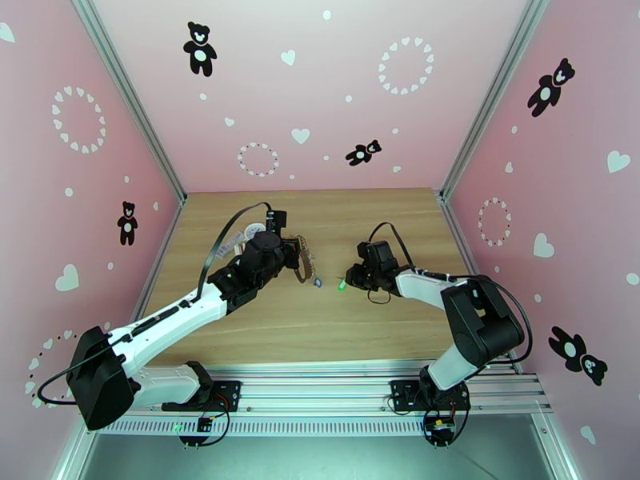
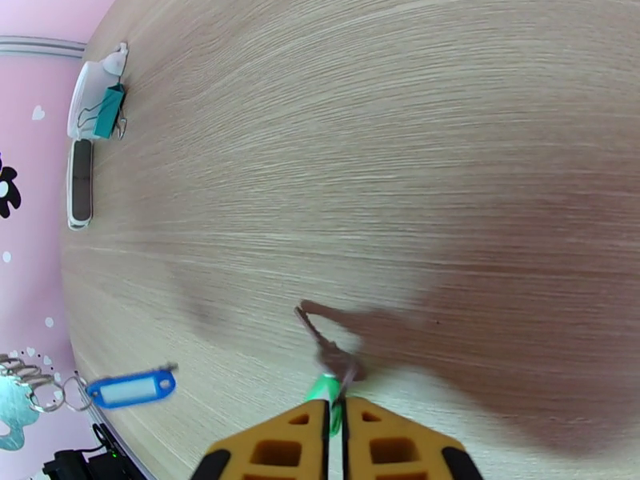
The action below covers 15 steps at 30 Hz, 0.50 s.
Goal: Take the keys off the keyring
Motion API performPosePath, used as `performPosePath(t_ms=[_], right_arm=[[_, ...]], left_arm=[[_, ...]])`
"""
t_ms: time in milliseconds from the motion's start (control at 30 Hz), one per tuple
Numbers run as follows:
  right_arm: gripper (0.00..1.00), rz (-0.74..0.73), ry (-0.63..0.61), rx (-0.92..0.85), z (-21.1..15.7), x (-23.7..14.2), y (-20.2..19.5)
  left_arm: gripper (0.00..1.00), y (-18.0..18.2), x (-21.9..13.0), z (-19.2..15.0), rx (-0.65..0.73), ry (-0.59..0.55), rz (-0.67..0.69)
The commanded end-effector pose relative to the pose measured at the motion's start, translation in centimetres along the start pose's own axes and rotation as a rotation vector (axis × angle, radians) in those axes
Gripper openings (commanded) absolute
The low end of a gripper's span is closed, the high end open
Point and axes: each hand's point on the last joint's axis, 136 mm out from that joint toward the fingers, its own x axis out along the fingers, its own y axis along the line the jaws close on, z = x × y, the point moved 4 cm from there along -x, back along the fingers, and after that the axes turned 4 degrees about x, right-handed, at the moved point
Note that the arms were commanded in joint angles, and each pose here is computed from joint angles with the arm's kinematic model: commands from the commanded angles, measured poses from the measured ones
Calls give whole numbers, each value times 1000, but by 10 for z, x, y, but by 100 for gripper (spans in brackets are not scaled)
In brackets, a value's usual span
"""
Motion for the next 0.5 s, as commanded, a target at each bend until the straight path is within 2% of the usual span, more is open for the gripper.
performPosePath(t_ms=[0, 167, 300, 467], right_arm=[[19, -22, -1, -20, 6, -3, 1], [28, 7, -5, -50, 9, -12, 11], [41, -7, -48, -92, 16, -32, 19], [50, 6, -108, -151, 20, -62, 33]], left_arm=[[0, 1, -1, 9, -9, -33, 9], [0, -2, -2, 10, -11, -29, -4], [0, -4, -11, 18, 0, -51, -19], [0, -7, -25, 30, 40, -73, -47]])
